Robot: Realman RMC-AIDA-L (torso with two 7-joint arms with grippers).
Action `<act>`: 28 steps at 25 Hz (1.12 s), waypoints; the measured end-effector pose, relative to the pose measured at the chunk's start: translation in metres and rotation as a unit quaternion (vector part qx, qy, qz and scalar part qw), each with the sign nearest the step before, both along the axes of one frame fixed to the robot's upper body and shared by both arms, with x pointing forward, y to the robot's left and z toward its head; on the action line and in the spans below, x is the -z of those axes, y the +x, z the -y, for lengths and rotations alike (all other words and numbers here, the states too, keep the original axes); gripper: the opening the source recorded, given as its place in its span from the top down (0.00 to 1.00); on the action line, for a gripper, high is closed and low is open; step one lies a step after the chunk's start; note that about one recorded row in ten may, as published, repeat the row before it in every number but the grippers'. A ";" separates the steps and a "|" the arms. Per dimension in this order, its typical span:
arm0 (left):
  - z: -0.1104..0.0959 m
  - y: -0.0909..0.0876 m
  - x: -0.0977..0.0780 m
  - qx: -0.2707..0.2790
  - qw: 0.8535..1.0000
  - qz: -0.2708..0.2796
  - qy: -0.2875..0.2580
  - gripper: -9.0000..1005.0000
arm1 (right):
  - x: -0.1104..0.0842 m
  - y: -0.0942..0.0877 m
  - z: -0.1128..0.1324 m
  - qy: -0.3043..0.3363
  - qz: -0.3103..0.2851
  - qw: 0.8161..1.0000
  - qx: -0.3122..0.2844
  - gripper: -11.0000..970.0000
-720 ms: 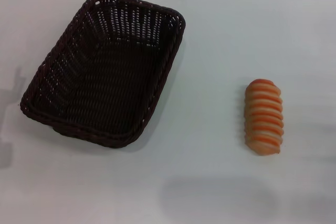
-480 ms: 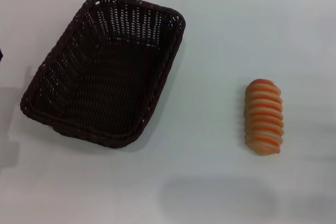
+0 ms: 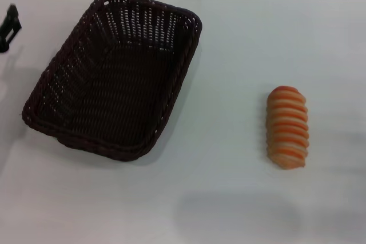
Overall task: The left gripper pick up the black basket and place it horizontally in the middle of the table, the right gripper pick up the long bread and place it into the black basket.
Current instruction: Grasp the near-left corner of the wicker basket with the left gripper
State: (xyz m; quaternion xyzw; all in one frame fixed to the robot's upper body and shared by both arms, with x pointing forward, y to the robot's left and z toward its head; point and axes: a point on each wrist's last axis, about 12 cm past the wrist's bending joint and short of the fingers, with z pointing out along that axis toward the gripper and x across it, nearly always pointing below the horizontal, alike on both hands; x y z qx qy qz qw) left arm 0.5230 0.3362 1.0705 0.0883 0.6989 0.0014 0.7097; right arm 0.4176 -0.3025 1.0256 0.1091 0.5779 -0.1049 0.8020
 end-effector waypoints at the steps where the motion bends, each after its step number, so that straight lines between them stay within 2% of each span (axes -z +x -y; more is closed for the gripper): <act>1: 0.001 0.005 -0.009 0.004 1.000 -0.012 0.005 0.24 | 0.000 0.001 0.000 0.001 -0.001 1.000 -0.001 0.24; 2: 0.005 0.018 -0.036 0.016 0.999 -0.031 0.026 0.24 | 0.001 0.002 -0.001 0.002 -0.003 1.000 -0.003 0.24; 3: 0.005 0.018 -0.036 0.016 0.999 -0.031 0.026 0.24 | 0.001 0.002 -0.001 0.002 -0.003 1.000 -0.003 0.24; 4: 0.007 0.022 -0.046 0.021 0.998 -0.043 0.036 0.24 | 0.001 0.002 -0.002 0.003 -0.005 1.000 -0.004 0.24; 6: 0.013 0.031 -0.064 0.027 0.993 -0.093 0.062 0.25 | 0.001 0.003 -0.002 0.005 -0.006 1.000 -0.006 0.24; 7: 0.022 0.035 -0.075 0.029 0.986 -0.141 0.089 0.25 | 0.001 0.004 -0.003 0.007 -0.006 1.000 -0.006 0.24; 8: 0.022 0.035 -0.075 0.029 0.986 -0.141 0.089 0.25 | 0.001 0.004 -0.003 0.007 -0.006 1.000 -0.006 0.24; 11: 0.045 0.037 -0.090 0.037 0.971 -0.195 0.134 0.25 | 0.001 0.004 -0.003 0.007 -0.007 1.000 -0.007 0.24; 12: 0.060 0.039 -0.101 0.043 0.962 -0.221 0.157 0.26 | 0.001 0.005 -0.003 0.008 -0.007 1.000 -0.007 0.24; 13: 0.060 0.039 -0.101 0.043 0.962 -0.221 0.157 0.26 | 0.001 0.005 -0.003 0.008 -0.007 1.000 -0.007 0.24; 17: 0.082 0.039 -0.110 0.075 0.939 -0.272 0.195 0.26 | 0.000 0.009 -0.005 0.010 -0.006 1.000 -0.011 0.24; 19: 0.084 0.039 -0.111 0.083 0.938 -0.275 0.195 0.27 | 0.000 0.009 -0.005 0.011 -0.007 1.000 -0.011 0.24; 21: 0.092 0.039 -0.115 0.113 0.932 -0.291 0.186 0.27 | 0.000 0.009 -0.006 0.012 -0.008 1.000 -0.011 0.24; 28: 0.091 0.048 -0.109 0.117 0.923 -0.326 0.169 0.28 | 0.002 0.008 -0.006 0.015 -0.013 1.000 -0.011 0.24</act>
